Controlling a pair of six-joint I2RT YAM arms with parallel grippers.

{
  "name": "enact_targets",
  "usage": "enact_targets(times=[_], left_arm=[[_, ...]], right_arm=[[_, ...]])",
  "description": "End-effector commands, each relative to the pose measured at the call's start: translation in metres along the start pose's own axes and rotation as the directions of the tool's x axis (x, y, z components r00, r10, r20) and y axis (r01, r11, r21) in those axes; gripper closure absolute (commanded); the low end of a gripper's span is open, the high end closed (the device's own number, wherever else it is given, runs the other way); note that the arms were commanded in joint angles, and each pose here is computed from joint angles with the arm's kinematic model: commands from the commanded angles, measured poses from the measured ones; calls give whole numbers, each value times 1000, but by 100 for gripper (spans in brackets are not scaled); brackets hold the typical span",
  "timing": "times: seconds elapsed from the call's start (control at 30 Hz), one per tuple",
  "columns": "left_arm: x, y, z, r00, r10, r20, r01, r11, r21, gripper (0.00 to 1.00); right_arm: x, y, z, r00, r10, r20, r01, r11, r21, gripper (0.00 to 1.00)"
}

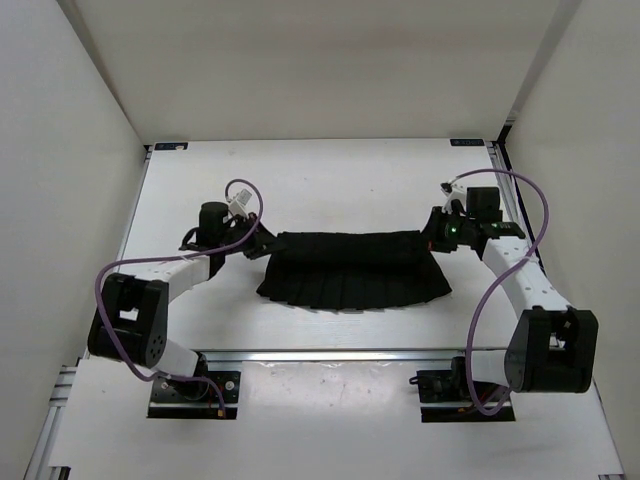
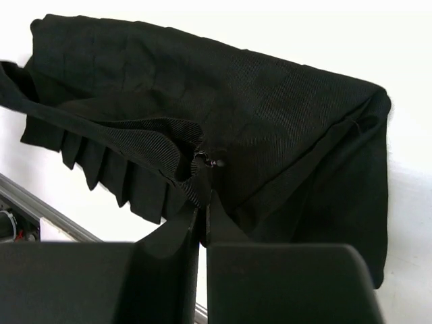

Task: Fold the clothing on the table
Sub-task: Fold the skirt

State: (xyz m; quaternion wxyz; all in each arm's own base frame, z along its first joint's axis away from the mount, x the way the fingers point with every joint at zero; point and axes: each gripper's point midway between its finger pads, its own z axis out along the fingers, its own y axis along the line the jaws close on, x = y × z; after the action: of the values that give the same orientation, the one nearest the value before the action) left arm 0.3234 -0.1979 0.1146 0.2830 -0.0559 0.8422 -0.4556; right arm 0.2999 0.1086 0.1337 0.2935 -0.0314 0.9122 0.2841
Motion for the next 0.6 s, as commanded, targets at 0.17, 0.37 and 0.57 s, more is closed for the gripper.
enact_targets(times=[0.17,0.37,0.57], left_arm=[[38,6,-5,998,61,-29,-62,997,-38,100],[72,-8,-17,995,41,-94,-38,999,31,81],[72,-36,-44,994,90,-66,-83,991,105,47]], right_arm=[[14,-16,10,998,24,-66,-23,1000,17,100],[44,-22,3,979,119,-166,-111,992,52,87],[50,-4,-27,976,155,-150,-146,987,69,53]])
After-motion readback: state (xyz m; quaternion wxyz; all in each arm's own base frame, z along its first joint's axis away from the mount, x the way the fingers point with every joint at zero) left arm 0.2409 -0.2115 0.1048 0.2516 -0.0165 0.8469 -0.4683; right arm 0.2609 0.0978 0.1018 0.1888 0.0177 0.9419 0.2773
